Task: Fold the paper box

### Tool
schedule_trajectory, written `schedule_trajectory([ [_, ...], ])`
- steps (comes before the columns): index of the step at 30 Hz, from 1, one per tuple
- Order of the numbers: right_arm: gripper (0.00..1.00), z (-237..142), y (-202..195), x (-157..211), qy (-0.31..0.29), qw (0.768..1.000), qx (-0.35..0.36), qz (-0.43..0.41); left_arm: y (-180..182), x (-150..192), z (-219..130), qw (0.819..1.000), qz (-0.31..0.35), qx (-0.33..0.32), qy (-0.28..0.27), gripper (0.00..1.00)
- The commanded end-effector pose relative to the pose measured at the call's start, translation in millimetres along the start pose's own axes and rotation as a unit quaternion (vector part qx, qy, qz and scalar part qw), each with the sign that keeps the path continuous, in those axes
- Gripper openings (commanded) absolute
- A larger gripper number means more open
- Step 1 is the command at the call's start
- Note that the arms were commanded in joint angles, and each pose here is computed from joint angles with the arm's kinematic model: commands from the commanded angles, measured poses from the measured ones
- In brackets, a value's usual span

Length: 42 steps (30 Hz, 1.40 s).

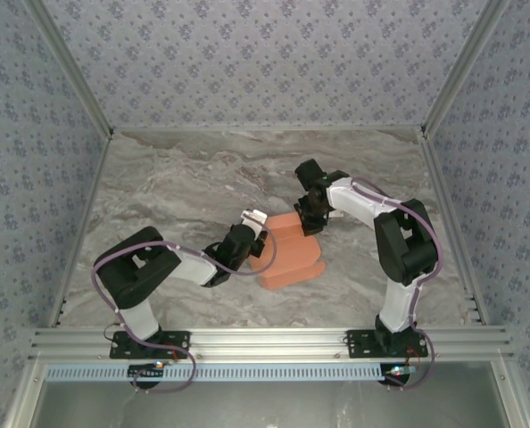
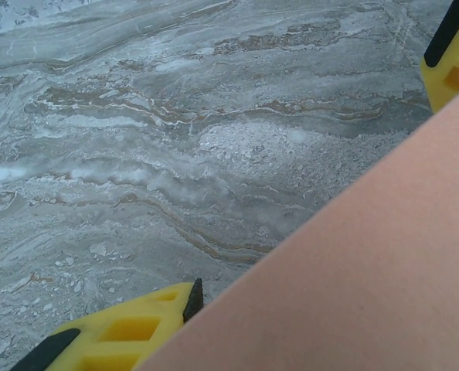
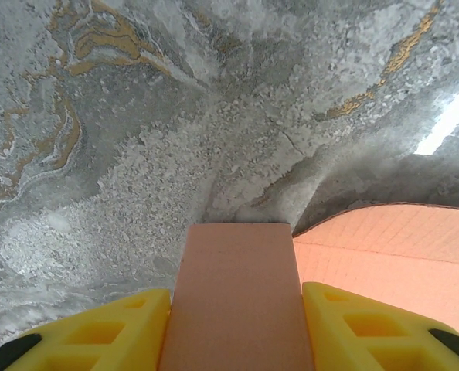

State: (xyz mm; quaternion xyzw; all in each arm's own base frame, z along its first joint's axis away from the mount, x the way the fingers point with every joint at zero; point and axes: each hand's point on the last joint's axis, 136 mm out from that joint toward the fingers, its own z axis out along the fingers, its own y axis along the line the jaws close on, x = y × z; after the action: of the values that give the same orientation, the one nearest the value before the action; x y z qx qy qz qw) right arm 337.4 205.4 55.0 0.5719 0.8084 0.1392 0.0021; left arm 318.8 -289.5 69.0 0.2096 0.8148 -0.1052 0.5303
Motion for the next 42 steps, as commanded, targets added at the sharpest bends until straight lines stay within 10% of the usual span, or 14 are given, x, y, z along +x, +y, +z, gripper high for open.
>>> schedule_trajectory([
  [1,0.48,-2.5,-24.5,6.7,0.005,0.999,0.037,-0.005,-4.2,-6.6,3.6,1.0,-0.025,0.007,-0.014,0.28],
  [11,0.47,-5.2,-22.7,1.3,0.002,1.0,0.028,0.009,-20.8,3.1,-3.9,0.998,-0.02,0.045,-0.051,0.59],
  [34,0.48,-15.9,-27.3,-2.2,-0.008,1.0,0.02,0.008,-7.1,-6.9,-15.8,0.998,-0.007,0.002,-0.058,0.17],
  [42,0.86,-51.0,-24.4,2.1,-0.004,0.999,-0.034,-0.008,7.7,-16.2,-13.6,1.0,-0.006,-0.005,-0.023,0.12],
])
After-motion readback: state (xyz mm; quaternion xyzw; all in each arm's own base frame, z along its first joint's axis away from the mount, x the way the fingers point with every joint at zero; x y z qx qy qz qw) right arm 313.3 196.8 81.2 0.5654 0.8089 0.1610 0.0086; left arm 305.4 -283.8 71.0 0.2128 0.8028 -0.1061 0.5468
